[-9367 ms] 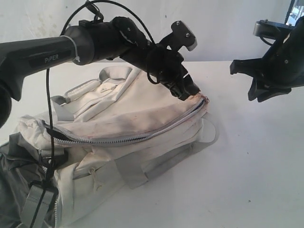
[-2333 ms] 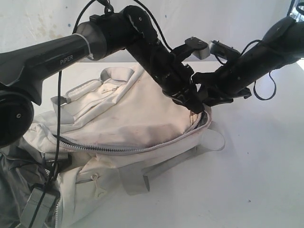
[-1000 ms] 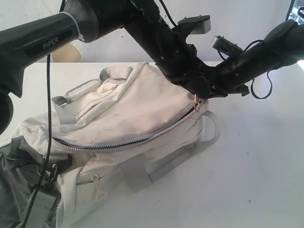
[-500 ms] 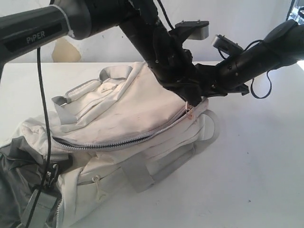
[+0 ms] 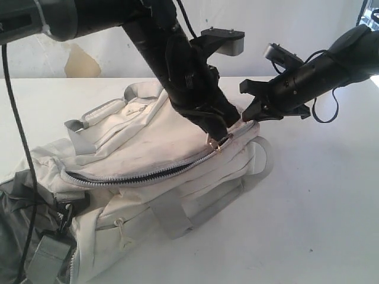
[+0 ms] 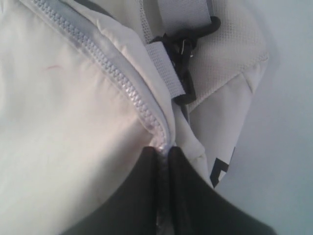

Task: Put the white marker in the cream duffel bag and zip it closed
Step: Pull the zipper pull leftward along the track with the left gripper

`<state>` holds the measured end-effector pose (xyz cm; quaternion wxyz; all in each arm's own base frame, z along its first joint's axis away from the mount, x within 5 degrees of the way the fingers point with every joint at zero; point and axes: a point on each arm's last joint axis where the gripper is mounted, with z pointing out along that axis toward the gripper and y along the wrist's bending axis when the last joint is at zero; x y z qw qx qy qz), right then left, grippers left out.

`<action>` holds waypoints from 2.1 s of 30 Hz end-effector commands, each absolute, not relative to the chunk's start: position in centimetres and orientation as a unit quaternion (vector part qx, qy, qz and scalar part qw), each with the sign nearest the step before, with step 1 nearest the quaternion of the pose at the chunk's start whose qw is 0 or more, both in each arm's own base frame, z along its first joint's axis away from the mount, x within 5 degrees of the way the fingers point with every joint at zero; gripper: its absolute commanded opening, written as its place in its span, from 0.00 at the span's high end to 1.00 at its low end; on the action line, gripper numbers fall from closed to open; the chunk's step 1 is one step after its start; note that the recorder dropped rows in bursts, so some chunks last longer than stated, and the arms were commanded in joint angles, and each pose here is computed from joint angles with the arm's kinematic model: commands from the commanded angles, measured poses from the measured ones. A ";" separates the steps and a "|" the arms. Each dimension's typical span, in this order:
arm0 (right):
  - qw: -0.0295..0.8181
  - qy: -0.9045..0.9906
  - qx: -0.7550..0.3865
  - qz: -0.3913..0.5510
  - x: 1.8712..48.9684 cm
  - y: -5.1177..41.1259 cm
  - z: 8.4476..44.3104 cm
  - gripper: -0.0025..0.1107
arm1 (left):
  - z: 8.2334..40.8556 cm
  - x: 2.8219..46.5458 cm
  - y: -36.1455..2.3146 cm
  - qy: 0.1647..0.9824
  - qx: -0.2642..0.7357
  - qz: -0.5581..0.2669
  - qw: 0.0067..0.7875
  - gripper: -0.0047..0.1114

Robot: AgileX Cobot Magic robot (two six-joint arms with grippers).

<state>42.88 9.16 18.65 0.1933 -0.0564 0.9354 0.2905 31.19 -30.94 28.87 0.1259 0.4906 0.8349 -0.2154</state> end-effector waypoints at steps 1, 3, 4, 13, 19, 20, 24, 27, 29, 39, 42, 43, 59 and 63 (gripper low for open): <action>0.217 0.935 -0.046 0.278 43.5 8.4 18.9 0.98 | 29.7 29.9 -29.8 0.834 0.502 -0.194 0.121 0.96; 0.217 0.935 -0.046 0.278 43.5 8.4 18.9 0.98 | 29.9 29.5 -29.4 0.835 0.501 -0.194 0.119 0.96; 0.219 0.934 -0.045 0.277 43.5 8.4 18.9 0.98 | 30.1 29.2 -29.1 0.835 0.501 -0.193 0.119 0.96; 0.220 0.935 -0.045 0.276 43.5 8.4 18.9 0.98 | 31.0 27.1 -26.7 0.837 0.507 -0.166 0.117 0.96; 0.221 0.935 -0.045 0.275 43.5 8.4 18.9 0.98 | 31.8 25.3 -25.1 0.838 0.507 -0.165 0.117 0.96; 0.221 0.935 -0.045 0.275 43.5 8.4 18.9 0.98 | 31.9 24.9 -24.8 0.838 0.507 -0.164 0.117 0.96; 0.222 0.935 -0.045 0.274 43.5 8.4 18.9 0.98 | 31.8 23.8 -23.5 0.846 0.499 -0.152 0.110 0.96; 0.222 0.935 -0.045 0.274 43.5 8.4 18.9 0.98 | 32.0 22.7 -22.6 0.847 0.499 -0.152 0.108 0.96; 0.222 0.935 -0.045 0.274 43.5 8.4 18.9 0.98 | 31.9 22.2 -22.1 0.848 0.498 -0.152 0.105 0.96; 0.221 0.935 -0.043 0.273 43.5 8.3 18.9 0.98 | 31.7 19.1 -19.2 0.853 0.493 -0.137 0.100 0.96; 0.221 0.935 -0.043 0.273 43.5 8.3 18.9 0.98 | 31.5 18.4 -18.2 0.857 0.491 -0.121 0.099 0.96; 0.221 0.935 -0.043 0.273 43.5 8.3 18.9 0.98 | 31.4 18.3 -17.9 0.858 0.491 -0.113 0.099 0.96; 0.217 0.936 -0.046 0.274 43.5 8.4 18.8 0.98 | 30.0 15.9 -13.9 0.878 0.467 -0.031 0.101 0.96; 0.216 0.936 -0.047 0.273 43.4 8.4 18.8 0.98 | 30.5 16.0 -13.2 0.889 0.443 -0.006 0.119 0.96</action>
